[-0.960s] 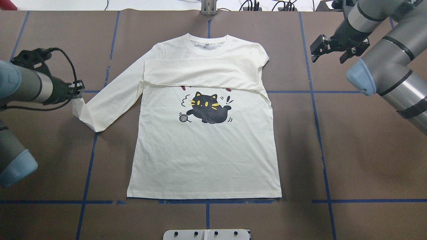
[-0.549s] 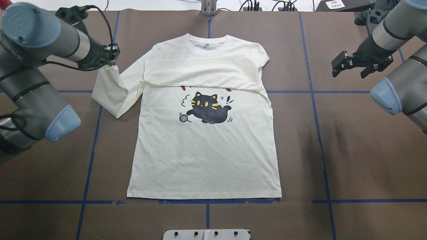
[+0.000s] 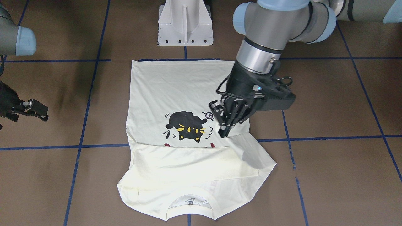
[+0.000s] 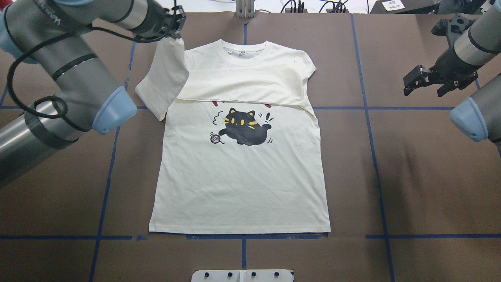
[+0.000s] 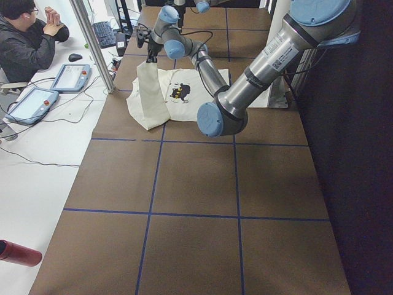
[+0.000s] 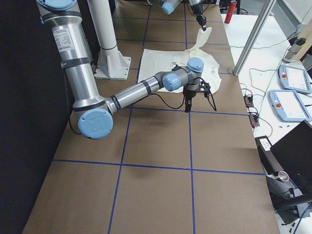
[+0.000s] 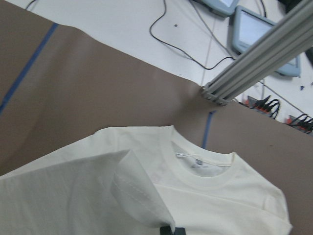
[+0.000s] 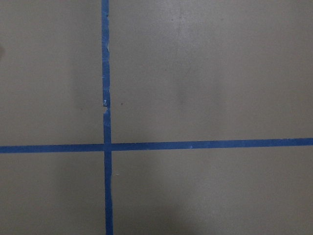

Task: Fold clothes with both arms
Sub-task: 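Carry the grasped sleeve with the left gripper across the shirt toward the collar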

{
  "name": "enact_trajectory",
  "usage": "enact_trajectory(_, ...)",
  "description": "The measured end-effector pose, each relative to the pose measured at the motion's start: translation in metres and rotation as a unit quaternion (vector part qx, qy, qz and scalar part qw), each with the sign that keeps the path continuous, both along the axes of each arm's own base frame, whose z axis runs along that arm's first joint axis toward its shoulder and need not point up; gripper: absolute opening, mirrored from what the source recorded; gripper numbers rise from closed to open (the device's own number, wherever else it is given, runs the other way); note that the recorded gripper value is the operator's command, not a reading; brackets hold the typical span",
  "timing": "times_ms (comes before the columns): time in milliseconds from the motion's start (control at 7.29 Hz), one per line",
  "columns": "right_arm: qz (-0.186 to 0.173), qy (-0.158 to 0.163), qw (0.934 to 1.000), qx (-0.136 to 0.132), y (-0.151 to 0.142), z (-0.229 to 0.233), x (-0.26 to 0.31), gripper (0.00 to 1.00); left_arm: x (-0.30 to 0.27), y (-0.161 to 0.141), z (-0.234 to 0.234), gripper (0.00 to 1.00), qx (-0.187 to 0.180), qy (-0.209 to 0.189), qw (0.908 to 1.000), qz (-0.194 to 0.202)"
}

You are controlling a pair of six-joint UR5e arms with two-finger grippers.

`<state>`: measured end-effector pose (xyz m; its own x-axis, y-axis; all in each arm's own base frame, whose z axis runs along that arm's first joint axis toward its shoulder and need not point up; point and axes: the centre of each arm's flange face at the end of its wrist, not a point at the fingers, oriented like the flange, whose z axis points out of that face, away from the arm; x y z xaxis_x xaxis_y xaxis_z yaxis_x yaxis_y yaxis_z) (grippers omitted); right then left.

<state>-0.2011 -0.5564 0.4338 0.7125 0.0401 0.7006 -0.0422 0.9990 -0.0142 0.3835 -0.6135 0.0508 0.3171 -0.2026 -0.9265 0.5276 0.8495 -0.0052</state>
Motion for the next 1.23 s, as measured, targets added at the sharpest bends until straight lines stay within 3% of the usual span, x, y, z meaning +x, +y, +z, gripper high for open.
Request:
enact_trajectory(274, 0.000, 0.001, 1.0000, -0.001, 0.000, 0.001, 0.000, 1.00, 0.043, 0.003, -0.046, 0.00, 0.002, 0.035, 0.9993, 0.013)
enact_trajectory(549, 0.000, 0.001, 1.0000, -0.001, -0.001, 0.001, 0.000, 1.00, 0.106, 0.003, -0.059, 0.00, -0.016, 0.051, 0.9983, 0.022)
enact_trajectory(686, 0.000, 0.001, 1.0000, -0.001, -0.001, 0.001, -0.001, 1.00, 0.158, 0.001, -0.056, 0.99, -0.027, 0.055, 0.9980, 0.011)
enact_trajectory(960, 0.001, 0.002, 1.0000, -0.001, -0.002, 0.001, -0.001, 1.00, 0.244, 0.014, -0.026, 1.00, -0.021, 0.076, 0.9967, -0.019)
enact_trajectory(1234, 0.002, 0.001, 1.0000, 0.000, -0.003, -0.003, -0.003, 1.00, 0.261, 0.024, -0.019, 1.00, 0.006, 0.078, 0.9969, -0.014)
